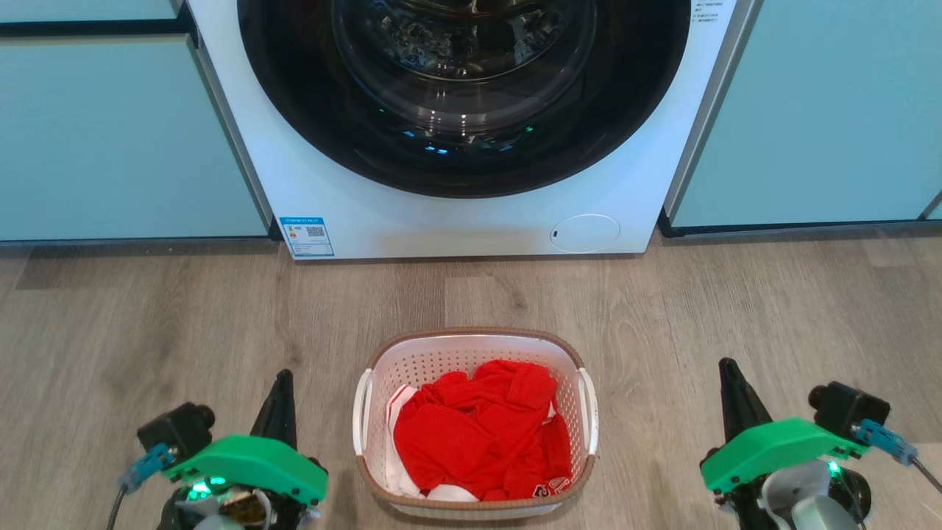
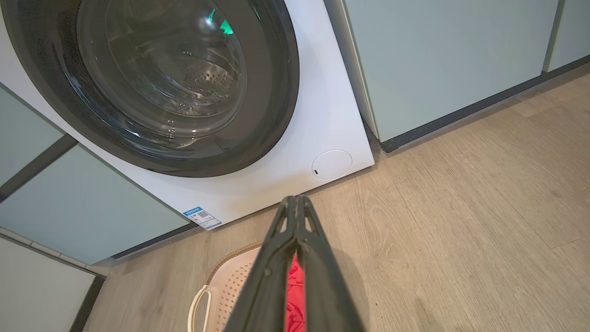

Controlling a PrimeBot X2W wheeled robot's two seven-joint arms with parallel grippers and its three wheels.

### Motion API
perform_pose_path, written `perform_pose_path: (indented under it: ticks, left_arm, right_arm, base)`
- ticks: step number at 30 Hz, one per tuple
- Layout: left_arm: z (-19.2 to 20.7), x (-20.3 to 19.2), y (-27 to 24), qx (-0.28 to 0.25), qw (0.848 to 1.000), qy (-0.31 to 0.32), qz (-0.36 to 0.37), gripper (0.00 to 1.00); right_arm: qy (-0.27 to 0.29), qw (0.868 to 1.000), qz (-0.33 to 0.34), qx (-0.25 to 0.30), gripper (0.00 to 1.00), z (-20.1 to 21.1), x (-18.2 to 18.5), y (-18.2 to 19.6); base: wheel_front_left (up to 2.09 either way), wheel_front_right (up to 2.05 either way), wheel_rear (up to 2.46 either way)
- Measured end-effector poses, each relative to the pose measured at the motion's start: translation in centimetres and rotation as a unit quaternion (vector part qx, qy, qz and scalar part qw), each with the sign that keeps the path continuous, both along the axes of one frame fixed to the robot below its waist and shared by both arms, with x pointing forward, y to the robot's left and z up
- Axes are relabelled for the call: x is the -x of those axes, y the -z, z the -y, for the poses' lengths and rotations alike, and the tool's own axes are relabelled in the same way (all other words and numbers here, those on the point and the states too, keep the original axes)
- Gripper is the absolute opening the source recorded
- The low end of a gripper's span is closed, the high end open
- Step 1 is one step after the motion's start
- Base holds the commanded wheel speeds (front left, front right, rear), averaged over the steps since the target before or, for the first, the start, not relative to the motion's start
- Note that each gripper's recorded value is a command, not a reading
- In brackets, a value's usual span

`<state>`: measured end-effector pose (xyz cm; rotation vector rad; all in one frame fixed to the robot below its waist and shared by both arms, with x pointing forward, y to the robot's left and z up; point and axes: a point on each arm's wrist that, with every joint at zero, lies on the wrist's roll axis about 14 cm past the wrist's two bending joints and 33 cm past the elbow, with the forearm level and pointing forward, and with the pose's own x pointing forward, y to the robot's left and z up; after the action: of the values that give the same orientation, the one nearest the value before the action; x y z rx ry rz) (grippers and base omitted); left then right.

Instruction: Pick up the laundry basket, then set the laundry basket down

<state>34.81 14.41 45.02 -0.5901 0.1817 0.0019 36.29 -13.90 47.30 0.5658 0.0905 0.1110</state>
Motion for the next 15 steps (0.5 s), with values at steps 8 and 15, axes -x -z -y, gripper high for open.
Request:
perform_pose_path:
  ticks: [8, 15]
  left_arm:
    - [-0.2, -0.1, 0.2, 0.042, 0.999, -0.008, -0.01, 0.0]
    - [-0.7, -0.2, 0.3, 0.078, 0.997, -0.019, -0.018, 0.0]
  right_arm:
    - [0.016, 0.999, -0.013, -0.043, 0.0, 0.8, -0.1, 0.2]
    - [0.026, 0.996, -0.024, -0.079, 0.0, 1.3, -0.1, 0.4]
  base:
    - [0.0, 0.0, 0.0]
    - [0.0, 0.0, 0.0]
